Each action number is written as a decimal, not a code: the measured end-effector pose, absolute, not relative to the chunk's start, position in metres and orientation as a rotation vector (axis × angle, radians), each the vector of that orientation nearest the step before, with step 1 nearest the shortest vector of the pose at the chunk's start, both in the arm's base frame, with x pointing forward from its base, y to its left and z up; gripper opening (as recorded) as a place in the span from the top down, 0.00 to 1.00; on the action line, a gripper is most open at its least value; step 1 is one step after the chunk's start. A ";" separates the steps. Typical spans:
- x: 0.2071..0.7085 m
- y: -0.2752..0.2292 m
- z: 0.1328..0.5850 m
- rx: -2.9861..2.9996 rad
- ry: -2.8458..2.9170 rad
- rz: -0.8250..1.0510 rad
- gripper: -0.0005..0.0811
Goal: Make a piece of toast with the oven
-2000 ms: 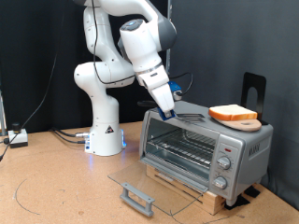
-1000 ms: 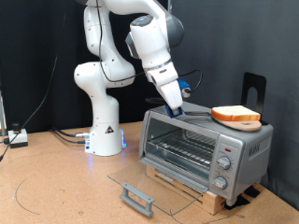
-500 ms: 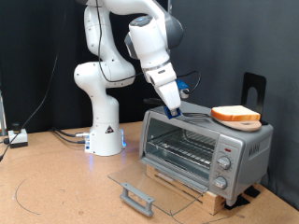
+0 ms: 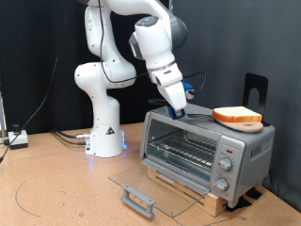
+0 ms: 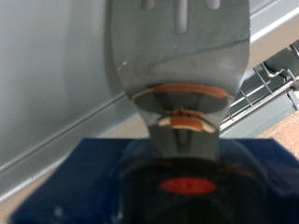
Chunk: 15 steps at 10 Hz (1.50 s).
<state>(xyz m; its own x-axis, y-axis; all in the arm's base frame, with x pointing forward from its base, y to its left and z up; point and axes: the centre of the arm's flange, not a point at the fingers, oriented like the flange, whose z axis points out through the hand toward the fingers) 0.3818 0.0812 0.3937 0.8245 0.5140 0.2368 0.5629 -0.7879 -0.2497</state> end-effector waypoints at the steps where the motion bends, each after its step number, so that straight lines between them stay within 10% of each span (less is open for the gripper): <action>1: 0.383 0.083 0.392 -2.702 -0.816 -0.234 0.51; 15: 0.386 0.091 0.407 -2.673 -0.840 -0.288 0.51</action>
<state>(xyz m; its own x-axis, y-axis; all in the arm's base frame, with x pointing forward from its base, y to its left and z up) 0.3865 0.0906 0.4071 0.8064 0.5185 0.2842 0.5838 -0.7744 -0.2437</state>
